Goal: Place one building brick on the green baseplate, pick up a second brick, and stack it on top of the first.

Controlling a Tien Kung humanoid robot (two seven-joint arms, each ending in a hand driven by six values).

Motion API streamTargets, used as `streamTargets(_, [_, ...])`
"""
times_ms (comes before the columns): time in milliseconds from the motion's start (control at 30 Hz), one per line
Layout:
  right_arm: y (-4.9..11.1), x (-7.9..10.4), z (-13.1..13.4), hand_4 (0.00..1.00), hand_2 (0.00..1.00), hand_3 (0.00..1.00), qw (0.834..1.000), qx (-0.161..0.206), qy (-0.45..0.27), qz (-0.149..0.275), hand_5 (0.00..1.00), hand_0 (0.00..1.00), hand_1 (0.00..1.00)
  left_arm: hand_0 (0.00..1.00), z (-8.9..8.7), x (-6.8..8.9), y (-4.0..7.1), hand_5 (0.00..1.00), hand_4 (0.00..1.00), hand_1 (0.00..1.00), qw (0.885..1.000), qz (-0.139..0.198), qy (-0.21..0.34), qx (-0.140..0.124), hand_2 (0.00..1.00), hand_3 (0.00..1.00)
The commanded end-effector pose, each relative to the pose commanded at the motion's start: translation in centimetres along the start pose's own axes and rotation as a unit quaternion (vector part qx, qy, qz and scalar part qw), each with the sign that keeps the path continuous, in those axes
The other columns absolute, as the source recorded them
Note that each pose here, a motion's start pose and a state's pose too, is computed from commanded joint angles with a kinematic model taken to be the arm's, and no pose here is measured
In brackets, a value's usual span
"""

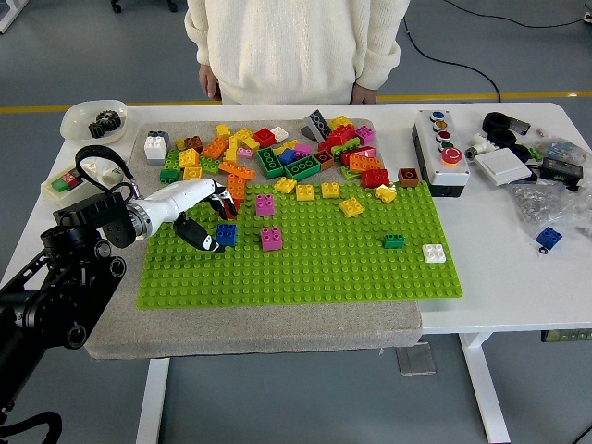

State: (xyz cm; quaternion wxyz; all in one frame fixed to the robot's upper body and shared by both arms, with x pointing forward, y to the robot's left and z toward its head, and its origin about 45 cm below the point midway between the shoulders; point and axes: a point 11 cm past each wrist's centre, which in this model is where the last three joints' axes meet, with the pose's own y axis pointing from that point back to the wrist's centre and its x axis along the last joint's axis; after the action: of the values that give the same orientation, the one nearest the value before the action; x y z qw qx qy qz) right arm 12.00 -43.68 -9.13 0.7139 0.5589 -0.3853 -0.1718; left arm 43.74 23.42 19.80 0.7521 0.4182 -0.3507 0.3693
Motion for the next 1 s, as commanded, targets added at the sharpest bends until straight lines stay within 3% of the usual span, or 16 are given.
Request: streamTargets(1000, [0.0, 0.03, -0.01, 0.823, 0.712, 0.593, 1.0, 0.001, -0.001, 0.0, 0.404, 0.741, 0.646, 0.72, -0.24, -0.94, -0.49, 0.048, 0.947, 0.634, 1.0, 0.007, 0.006, 0.005, 0.531, 0.539])
